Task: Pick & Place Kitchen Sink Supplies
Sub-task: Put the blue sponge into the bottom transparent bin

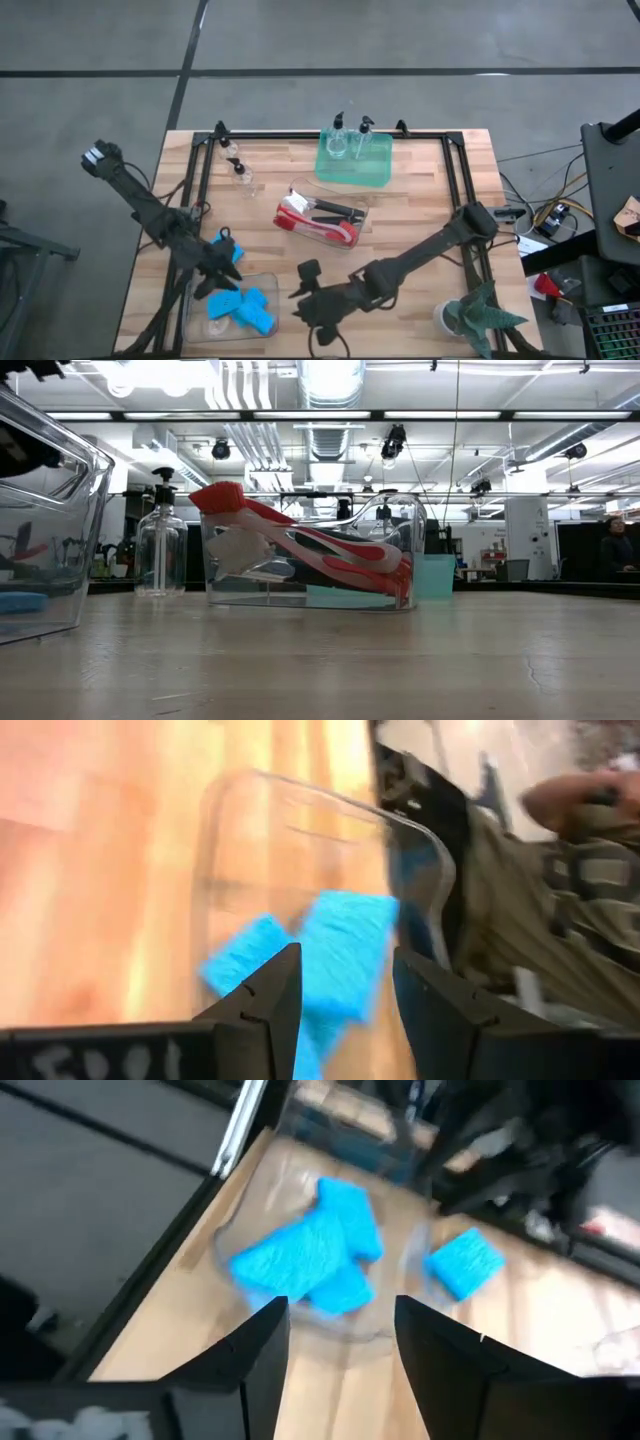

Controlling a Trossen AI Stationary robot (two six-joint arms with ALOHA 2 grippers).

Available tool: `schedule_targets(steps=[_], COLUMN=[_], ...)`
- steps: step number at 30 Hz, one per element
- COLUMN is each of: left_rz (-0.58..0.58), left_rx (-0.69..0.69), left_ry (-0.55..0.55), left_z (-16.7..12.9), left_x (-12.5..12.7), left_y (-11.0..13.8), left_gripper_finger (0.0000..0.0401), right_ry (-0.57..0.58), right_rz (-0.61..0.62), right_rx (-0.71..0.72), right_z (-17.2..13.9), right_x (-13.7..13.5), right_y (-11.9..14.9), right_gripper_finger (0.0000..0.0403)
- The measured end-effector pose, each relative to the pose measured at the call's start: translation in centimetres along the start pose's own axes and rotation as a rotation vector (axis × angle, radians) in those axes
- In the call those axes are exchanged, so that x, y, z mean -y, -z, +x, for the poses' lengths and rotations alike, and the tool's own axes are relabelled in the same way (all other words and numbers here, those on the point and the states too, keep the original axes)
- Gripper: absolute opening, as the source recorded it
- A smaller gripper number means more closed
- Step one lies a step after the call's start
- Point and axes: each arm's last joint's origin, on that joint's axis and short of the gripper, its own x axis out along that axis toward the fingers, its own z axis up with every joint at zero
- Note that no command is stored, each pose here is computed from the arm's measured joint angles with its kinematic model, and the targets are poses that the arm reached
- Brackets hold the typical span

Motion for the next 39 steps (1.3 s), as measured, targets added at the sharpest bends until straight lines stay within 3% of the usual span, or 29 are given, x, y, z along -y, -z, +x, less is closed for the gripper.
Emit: schedule_targets(steps=[5, 9, 12, 20, 28, 39], left_rz=[0.028, 0.087, 0.084, 0.114, 0.114, 0.14], left_rx=[0.029, -0.034, -0.087, -0.16, -0.28, -0.471], left_ry=[-0.191, -0.424, -0.523, -0.634, -0.763, -0.86], left_z=[-1.2, -2.5, -2.7, -1.5, 0.4, 3.5], left_x=[-0.9, -2.0, -2.7, -4.5, -6.4, -7.8], left_y=[-0.7, -0.6, -0.1, 0.9, 1.4, 1.8], left_gripper_finger=[0.0144, 0.0133, 0.0127, 0.0136, 0.017, 0.0204], right_ry=[-0.019, -0.027, -0.031, -0.032, -0.031, -0.032], right_rz=[0.017, 0.013, 0.01, 0.008, 0.017, 0.019], right_rx=[-0.034, -0.035, -0.038, -0.043, -0.056, -0.064], right_z=[-0.5, -0.6, -0.6, -0.5, -0.3, -0.2], right_x=[-0.9, -1.4, -1.6, -1.7, -1.8, -1.8], right_y=[0.3, 0.3, 0.4, 0.6, 1.2, 1.5], right_gripper_finger=[0.0165, 0.0157, 0.015, 0.0135, 0.0119, 0.0097])
